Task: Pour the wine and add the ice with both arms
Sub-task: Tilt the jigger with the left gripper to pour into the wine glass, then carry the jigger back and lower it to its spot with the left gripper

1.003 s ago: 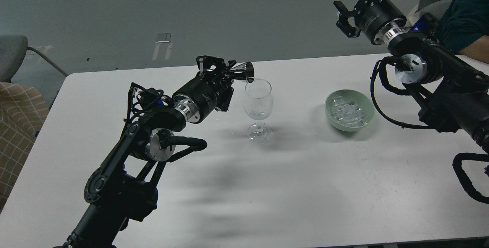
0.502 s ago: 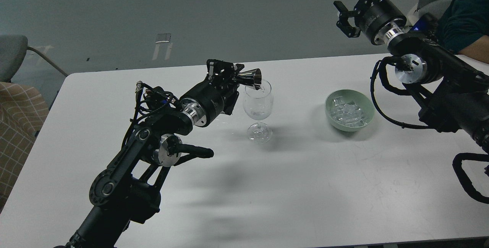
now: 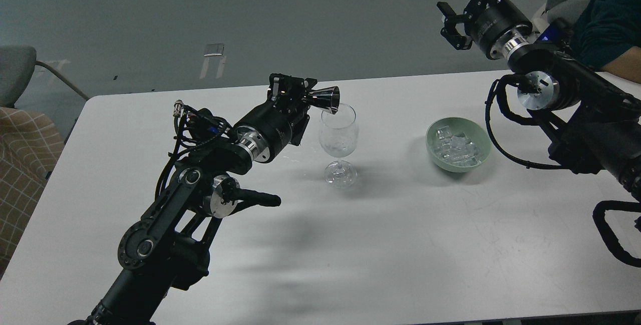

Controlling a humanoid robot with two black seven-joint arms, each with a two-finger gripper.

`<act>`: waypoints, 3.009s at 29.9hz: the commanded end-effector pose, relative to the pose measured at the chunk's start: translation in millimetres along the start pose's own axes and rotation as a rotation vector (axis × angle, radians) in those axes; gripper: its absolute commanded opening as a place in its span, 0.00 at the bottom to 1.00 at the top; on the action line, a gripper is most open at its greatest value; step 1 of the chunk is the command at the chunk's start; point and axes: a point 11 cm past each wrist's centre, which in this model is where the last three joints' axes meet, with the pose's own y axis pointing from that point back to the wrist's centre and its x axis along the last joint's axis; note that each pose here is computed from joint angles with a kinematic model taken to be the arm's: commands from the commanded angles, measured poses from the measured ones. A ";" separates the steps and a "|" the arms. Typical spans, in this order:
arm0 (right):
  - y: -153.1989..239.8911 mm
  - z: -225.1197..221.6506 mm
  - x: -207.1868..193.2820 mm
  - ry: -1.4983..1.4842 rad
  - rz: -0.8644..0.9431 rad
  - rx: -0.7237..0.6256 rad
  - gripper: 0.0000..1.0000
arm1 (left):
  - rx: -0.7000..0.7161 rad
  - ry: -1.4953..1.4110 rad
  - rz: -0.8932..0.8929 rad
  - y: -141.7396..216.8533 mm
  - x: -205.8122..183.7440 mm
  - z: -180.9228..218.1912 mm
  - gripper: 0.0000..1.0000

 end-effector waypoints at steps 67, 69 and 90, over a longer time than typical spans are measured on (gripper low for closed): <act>2.0 1.1 3.7 0.002 0.007 -0.003 1.00 | -0.180 0.807 0.130 64.2 124.2 22.8 0.10; 2.7 2.5 4.4 0.001 0.009 -0.006 1.00 | -0.217 0.937 0.167 84.6 142.0 3.6 0.10; 4.2 6.4 4.3 0.001 0.008 -0.013 1.00 | -0.240 1.216 0.376 117.7 194.2 -87.6 0.24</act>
